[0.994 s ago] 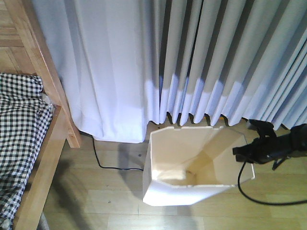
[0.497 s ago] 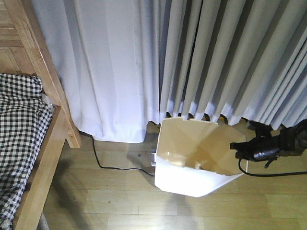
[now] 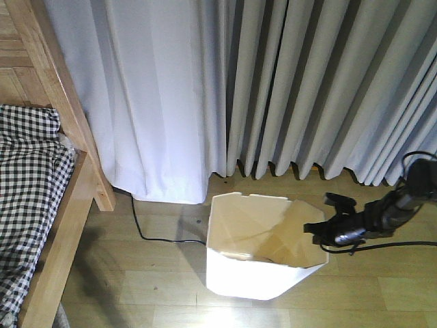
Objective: Move trash bin to bedside with robot
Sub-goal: 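Push the bin beside the bed frame and open the right gripper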
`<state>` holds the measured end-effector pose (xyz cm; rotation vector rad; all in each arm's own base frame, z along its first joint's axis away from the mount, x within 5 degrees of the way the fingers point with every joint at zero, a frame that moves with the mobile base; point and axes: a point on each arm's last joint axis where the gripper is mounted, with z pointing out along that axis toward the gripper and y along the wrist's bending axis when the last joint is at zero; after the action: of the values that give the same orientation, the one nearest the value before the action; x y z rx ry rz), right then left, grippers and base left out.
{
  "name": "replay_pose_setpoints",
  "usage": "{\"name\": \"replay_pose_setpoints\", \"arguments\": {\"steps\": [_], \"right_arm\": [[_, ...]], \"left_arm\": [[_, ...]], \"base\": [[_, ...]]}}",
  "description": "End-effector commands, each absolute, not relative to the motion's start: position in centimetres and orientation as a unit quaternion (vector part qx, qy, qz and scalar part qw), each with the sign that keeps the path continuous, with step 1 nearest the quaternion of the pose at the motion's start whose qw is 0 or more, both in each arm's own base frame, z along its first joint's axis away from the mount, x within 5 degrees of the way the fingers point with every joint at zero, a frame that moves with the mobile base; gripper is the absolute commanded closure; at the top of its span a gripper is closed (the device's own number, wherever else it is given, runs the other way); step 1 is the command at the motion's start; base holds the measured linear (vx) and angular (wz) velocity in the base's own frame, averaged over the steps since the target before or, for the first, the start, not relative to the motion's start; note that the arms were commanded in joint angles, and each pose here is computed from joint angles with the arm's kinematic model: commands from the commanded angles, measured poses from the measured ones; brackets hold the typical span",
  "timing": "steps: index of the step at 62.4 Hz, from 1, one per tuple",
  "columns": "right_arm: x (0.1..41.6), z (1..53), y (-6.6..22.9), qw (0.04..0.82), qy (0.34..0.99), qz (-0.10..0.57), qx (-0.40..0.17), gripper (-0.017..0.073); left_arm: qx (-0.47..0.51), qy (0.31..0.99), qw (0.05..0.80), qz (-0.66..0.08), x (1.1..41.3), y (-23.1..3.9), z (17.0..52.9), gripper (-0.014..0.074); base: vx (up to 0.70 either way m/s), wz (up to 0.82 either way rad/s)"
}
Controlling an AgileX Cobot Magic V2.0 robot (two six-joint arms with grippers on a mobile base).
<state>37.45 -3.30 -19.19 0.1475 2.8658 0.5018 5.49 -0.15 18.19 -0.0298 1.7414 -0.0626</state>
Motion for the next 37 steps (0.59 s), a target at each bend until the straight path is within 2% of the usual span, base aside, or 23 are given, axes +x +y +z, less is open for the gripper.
{"name": "replay_pose_setpoints", "arguments": {"steps": [1,20,27,37], "right_arm": [[41.2,-15.9,-1.3,0.172,0.951,0.25,0.062,0.0563],[42.3,-17.8,-0.3,0.184,0.955,0.223,0.061,0.0529],[42.1,-18.4,-0.3,0.18,0.956,0.222,0.064,0.0474],[41.8,-18.7,-0.3,0.175,0.958,0.22,0.065,0.0342]], "left_arm": [[-0.015,0.747,0.664,-0.034,5.6,-0.2,17.9,0.0599],[-0.015,0.747,0.664,-0.034,5.6,-0.2,17.9,0.0599],[-0.015,0.747,0.664,-0.034,5.6,-0.2,17.9,0.0599],[-0.015,0.747,0.664,-0.034,5.6,-0.2,17.9,0.0599]], "base": [[0.0,0.0],[0.0,0.0],[0.0,0.0],[0.0,0.0]]}}
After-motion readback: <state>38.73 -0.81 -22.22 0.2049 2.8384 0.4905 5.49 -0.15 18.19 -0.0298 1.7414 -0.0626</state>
